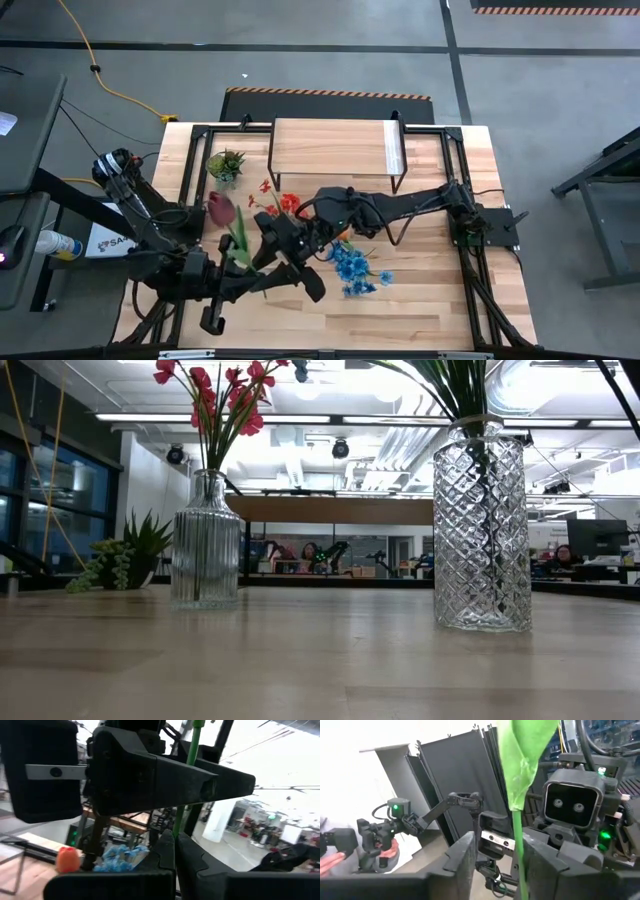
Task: Pick and place flowers into a vace then onto a shelf
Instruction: Put the dark red flower into the left transparent vase
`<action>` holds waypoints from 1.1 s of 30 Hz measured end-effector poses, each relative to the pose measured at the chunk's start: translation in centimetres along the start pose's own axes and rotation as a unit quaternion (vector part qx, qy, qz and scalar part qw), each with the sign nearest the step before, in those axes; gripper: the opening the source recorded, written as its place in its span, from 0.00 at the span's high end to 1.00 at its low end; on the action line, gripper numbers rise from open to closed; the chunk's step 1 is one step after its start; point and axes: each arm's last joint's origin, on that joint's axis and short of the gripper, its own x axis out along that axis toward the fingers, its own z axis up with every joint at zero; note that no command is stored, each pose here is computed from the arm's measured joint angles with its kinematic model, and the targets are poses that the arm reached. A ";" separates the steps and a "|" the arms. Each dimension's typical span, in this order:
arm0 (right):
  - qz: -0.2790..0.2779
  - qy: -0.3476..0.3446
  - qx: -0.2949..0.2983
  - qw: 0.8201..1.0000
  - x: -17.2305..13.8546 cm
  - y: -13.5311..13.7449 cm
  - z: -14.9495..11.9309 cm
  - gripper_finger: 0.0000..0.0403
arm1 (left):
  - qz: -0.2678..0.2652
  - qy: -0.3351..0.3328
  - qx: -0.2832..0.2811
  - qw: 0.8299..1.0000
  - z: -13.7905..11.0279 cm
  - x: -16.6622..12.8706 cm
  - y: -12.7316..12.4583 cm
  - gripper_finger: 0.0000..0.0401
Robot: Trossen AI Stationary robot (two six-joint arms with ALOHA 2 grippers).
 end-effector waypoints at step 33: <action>0.046 -0.007 0.025 0.999 -1.1 -0.9 1.4 0.62 | 0.079 0.014 0.053 0.995 1.9 -2.2 0.1 0.92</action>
